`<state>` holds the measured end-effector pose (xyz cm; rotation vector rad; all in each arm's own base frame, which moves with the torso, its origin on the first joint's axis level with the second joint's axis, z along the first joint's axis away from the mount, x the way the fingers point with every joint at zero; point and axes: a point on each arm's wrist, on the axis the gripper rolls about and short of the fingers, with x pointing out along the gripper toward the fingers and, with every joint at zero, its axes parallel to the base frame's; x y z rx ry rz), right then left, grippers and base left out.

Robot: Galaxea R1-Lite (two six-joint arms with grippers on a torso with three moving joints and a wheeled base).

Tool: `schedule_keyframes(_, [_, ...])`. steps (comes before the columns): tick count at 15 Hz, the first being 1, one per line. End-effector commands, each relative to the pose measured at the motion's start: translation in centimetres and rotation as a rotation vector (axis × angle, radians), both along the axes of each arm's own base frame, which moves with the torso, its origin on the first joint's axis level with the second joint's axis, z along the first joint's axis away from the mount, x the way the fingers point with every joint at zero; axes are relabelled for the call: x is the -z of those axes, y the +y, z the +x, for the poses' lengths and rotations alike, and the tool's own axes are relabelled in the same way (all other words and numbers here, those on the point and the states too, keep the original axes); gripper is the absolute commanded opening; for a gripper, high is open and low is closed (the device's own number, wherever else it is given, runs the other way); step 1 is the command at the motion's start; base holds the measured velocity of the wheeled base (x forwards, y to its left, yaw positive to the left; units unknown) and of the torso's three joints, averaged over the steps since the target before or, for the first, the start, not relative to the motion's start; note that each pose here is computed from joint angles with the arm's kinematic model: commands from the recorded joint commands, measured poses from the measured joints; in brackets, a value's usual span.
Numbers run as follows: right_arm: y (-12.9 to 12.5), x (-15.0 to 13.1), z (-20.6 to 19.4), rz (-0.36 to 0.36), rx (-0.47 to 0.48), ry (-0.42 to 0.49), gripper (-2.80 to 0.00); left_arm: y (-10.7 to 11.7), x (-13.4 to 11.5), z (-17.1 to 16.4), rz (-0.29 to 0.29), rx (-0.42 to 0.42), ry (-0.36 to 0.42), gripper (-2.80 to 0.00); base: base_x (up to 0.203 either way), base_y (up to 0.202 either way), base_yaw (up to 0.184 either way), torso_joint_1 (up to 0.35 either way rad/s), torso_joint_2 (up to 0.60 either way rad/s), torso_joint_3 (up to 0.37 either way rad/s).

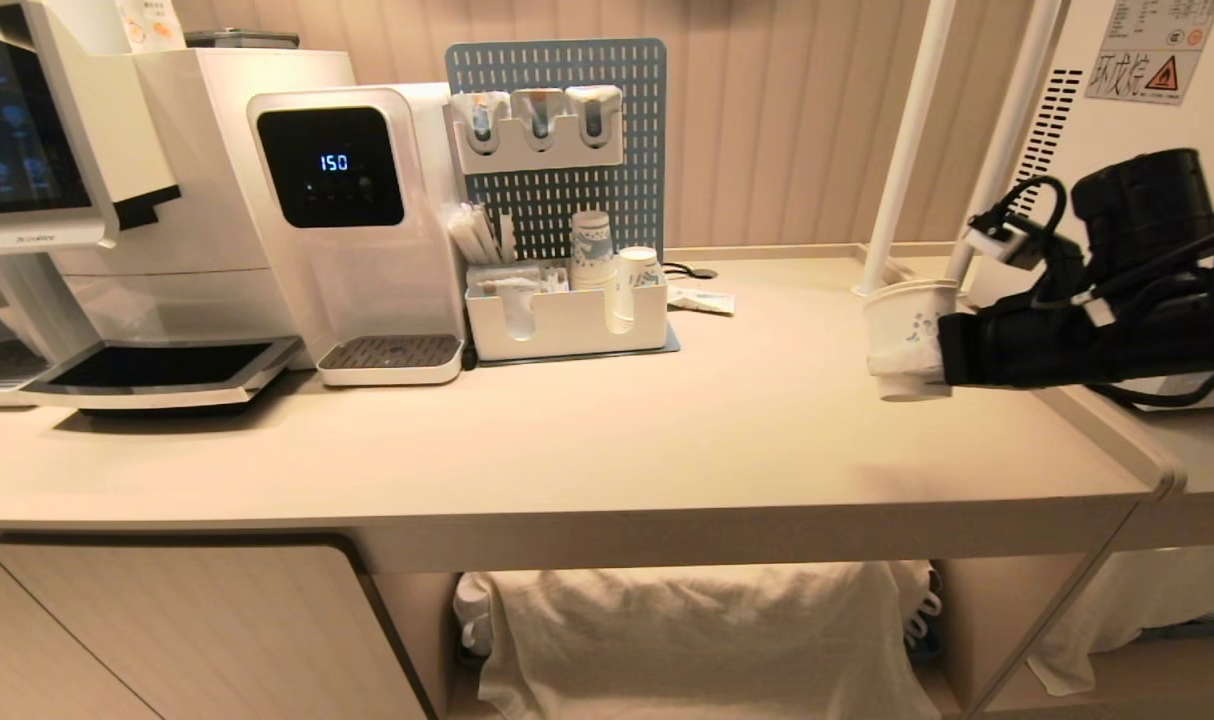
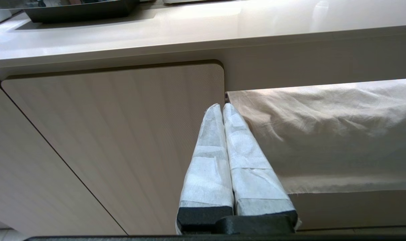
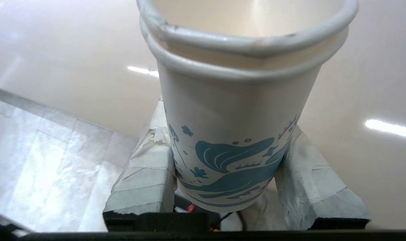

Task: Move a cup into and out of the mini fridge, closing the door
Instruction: Place the paper cup on the table

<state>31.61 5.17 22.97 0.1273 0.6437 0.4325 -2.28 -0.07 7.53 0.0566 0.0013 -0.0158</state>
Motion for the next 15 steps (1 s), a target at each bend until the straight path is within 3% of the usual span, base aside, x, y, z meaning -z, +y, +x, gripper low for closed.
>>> schedule_keyframes(1, [0.5, 4.5, 4.0, -0.118, -0.027, -0.06, -2.8, 0.0, 0.0, 0.0, 0.0, 0.0, 0.0, -2.8, 0.0, 0.0, 0.0, 0.0, 0.0, 0.0])
schedule_keyframes(3, [0.7, 6.0, 5.9, -0.185, -0.022, -0.192, -2.8, 0.0, 0.0, 0.0, 0.0, 0.0, 0.0, -2.8, 0.0, 0.0, 0.0, 0.0, 0.0, 0.0])
schedule_keyframes(7, [1.3, 8.8, 9.0, -0.194, -0.005, -0.332, -2.8, 0.0, 0.0, 0.0, 0.0, 0.0, 0.0, -2.8, 0.0, 0.0, 0.0, 0.0, 0.0, 0.0])
schedule_keyframes(15, [1.4, 12.4, 10.1, -0.187, 0.005, -0.342, -2.8, 0.0, 0.0, 0.0, 0.0, 0.0, 0.0, -2.8, 0.0, 0.0, 0.0, 0.0, 0.0, 0.0])
